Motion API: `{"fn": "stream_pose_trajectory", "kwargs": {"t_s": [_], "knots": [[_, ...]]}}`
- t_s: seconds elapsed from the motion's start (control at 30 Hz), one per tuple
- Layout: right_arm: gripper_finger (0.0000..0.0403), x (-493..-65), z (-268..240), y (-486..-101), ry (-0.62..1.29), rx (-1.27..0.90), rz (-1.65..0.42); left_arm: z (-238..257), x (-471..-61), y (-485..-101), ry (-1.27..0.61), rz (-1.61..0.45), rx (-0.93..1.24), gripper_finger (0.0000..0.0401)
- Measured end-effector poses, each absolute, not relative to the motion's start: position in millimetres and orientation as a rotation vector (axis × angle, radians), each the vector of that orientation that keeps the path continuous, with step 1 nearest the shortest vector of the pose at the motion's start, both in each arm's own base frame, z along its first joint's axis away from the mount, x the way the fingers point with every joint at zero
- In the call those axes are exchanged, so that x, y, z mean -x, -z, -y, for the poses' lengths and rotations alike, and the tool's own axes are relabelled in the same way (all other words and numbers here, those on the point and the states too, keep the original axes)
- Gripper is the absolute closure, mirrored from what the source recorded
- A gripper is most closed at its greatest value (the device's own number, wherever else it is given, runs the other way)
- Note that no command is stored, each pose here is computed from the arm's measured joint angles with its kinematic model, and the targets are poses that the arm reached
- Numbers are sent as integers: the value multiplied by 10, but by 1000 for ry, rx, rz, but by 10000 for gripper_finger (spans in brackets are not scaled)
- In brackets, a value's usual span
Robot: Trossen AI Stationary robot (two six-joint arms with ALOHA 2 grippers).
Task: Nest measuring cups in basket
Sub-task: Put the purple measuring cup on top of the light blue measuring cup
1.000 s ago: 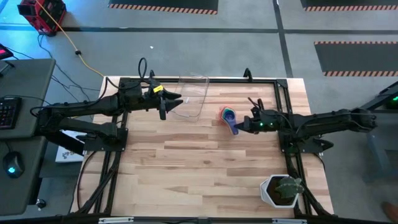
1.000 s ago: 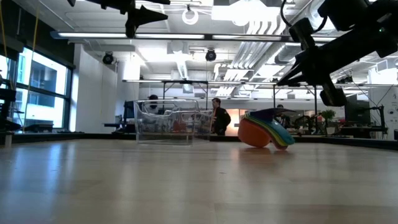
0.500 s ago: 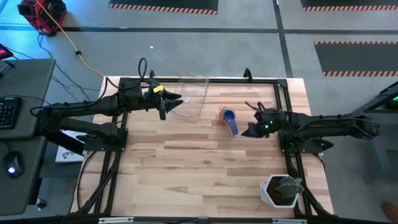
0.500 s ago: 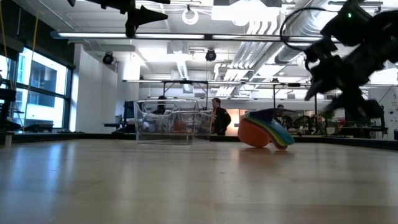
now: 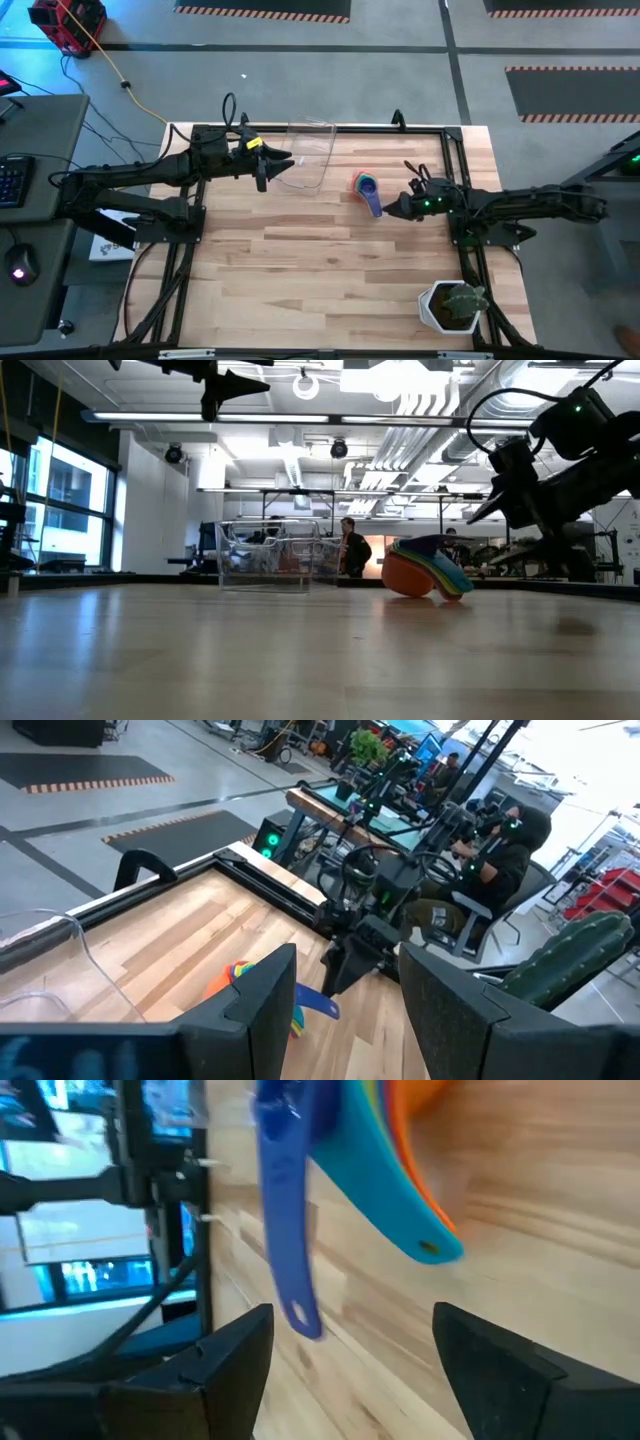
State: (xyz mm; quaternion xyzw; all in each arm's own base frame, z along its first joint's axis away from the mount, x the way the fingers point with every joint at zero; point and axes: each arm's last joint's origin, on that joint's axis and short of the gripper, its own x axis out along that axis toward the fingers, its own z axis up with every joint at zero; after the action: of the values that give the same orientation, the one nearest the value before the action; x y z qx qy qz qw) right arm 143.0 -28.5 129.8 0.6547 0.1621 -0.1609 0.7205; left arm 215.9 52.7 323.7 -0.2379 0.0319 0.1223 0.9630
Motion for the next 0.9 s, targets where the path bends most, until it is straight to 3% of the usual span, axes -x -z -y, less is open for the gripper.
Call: {"fn": "stream_pose_trajectory", "kwargs": {"t_s": [0.2, 0.5, 0.63, 0.9], "knots": [[137, -1533, 318, -1353, 304, -1439, -250, -528, -2159, -3237, -249, -67, 457, 231], [149, -1620, 310, -1266, 299, -1475, -280, -529, -2158, -3238, -253, -66, 455, 231], [187, -1717, 315, -1271, 301, -1470, -290, -531, -2166, -3229, -255, -71, 454, 231], [299, -1859, 330, -1289, 267, -1431, -345, -531, -2166, -3229, -254, -72, 448, 231]]}}
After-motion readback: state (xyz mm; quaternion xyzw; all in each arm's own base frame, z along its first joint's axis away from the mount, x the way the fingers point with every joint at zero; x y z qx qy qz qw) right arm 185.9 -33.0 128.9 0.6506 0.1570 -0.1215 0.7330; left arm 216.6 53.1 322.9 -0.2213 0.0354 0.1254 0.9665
